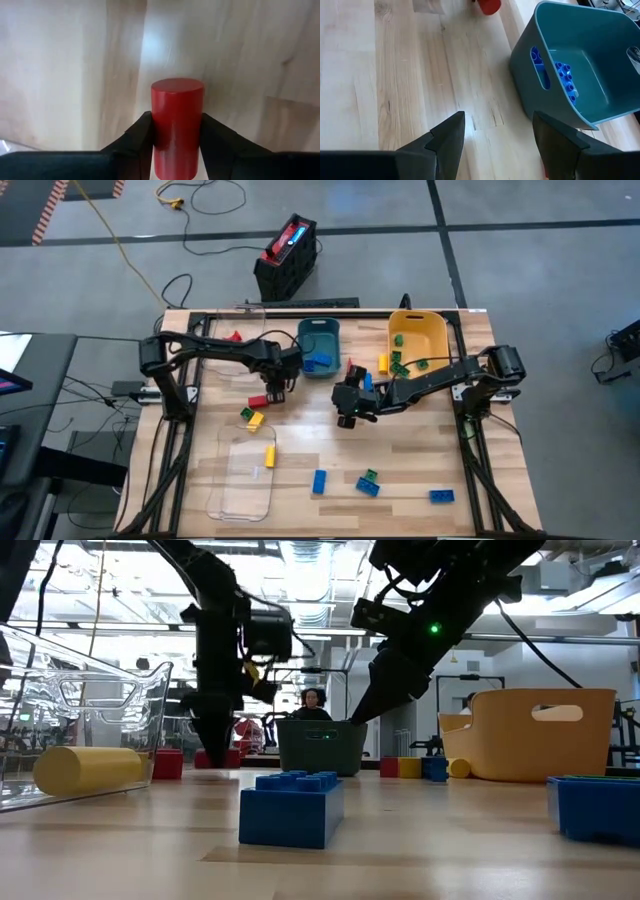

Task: Sort blocks
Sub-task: Put the red block into the top transparent bin

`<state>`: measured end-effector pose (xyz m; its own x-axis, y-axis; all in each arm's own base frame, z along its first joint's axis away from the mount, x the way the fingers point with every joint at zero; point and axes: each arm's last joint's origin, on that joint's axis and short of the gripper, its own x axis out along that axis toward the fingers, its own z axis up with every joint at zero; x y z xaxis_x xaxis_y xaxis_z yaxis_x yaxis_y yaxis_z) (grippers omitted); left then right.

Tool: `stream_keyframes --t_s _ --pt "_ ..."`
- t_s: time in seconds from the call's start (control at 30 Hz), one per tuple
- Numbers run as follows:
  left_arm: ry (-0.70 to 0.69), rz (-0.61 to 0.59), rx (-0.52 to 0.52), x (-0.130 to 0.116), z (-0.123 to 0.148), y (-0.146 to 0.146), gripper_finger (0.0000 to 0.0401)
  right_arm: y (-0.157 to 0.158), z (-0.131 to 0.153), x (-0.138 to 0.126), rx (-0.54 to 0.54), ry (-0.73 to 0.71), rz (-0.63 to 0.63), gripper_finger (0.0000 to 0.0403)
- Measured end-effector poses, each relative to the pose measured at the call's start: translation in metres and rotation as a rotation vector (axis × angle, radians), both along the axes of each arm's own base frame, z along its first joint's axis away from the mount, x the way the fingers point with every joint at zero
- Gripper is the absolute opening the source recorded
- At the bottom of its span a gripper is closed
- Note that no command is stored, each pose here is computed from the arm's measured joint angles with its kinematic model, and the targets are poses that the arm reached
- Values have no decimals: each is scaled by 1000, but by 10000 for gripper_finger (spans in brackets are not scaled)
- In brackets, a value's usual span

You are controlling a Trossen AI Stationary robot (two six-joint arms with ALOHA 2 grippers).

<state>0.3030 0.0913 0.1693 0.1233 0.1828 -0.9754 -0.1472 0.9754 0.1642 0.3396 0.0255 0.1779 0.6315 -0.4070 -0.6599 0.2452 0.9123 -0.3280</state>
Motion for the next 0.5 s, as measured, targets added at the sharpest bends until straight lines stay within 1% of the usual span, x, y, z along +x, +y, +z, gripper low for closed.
stream_keyframes --t_s 0.13,0.27,0.37,0.43,0.5 --pt "-75 17 25 -3 32 -1 117 0 0 0 4 -1 -2 243" --pt "-177 49 140 -16 74 0 117 0 0 0 7 -2 -4 243" --pt "-260 105 195 -34 103 4 117 0 0 0 11 -5 -8 243" --pt "-248 159 229 -50 114 12 117 0 0 0 11 -6 -8 243" --pt "-210 242 255 -66 117 23 117 0 0 0 13 -12 -9 243"
